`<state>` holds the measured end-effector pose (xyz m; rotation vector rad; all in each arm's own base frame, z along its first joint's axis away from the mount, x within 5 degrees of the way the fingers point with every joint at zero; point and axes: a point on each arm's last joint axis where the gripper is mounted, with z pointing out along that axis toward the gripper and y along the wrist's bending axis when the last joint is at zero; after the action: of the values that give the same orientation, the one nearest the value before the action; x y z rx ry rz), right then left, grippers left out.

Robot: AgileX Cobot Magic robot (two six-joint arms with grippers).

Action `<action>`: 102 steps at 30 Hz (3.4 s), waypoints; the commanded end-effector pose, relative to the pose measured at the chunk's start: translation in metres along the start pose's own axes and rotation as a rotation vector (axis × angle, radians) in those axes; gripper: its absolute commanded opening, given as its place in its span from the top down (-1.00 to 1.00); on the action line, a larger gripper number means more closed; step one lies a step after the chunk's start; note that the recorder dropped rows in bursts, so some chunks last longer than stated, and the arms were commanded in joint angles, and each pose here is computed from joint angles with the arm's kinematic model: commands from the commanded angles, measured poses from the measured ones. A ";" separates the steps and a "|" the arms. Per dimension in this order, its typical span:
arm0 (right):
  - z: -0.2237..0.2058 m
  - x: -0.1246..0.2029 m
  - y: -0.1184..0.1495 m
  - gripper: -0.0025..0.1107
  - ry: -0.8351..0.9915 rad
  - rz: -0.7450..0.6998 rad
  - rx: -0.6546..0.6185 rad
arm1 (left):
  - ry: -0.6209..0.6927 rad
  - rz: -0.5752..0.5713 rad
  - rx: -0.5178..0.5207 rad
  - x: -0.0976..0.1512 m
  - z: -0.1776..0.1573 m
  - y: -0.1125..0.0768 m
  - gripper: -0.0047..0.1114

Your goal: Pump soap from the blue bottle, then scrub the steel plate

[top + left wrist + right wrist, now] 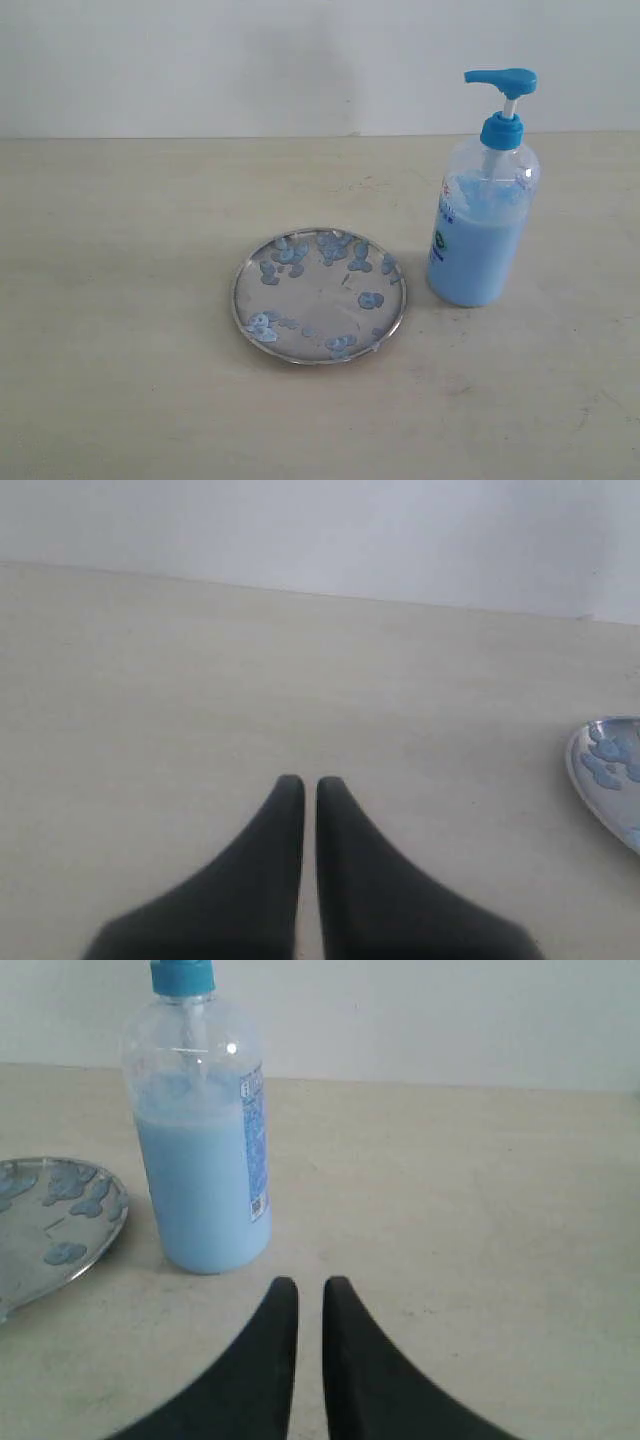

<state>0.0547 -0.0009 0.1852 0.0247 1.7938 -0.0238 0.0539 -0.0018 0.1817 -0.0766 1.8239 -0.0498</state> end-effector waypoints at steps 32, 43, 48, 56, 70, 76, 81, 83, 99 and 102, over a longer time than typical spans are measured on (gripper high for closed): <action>0.097 -0.035 0.016 0.46 0.083 0.077 -0.194 | -0.014 -0.013 0.004 -0.002 0.000 0.000 0.84; 0.168 -0.026 0.023 -0.88 0.164 -0.130 -0.315 | -0.014 -0.013 0.004 -0.002 0.000 0.000 0.84; 0.191 -0.024 0.025 -0.88 0.120 -0.133 -0.327 | -0.014 -0.013 0.004 -0.002 0.000 0.000 0.84; 0.237 -0.013 0.023 -0.88 0.008 -0.182 -0.315 | -0.014 -0.013 0.004 -0.002 0.000 0.000 0.84; 0.302 0.013 0.024 -0.81 0.004 -0.150 -0.328 | -0.014 -0.013 0.004 -0.002 0.000 0.000 0.84; 0.307 0.013 0.025 0.39 0.012 -0.144 -0.350 | -0.014 -0.013 0.004 -0.002 0.000 0.000 0.84; 0.305 0.015 0.030 0.96 0.014 -0.183 -0.411 | -0.014 -0.013 0.004 -0.002 0.000 0.000 0.84; 0.305 0.015 0.031 0.96 0.015 -0.184 -0.412 | -0.014 -0.013 0.004 -0.002 0.000 0.000 0.84; 0.298 0.019 0.043 0.96 -0.042 -0.505 -0.574 | -0.014 -0.013 0.004 -0.002 0.000 0.000 0.84; 0.298 0.020 0.042 0.96 -0.030 -0.508 -0.572 | -0.036 0.050 -0.009 -0.004 -0.001 0.001 0.84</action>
<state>0.3439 0.0323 0.1041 -0.7738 1.6427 0.1431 0.0540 -0.0017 0.1820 -0.0770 1.8202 -0.0493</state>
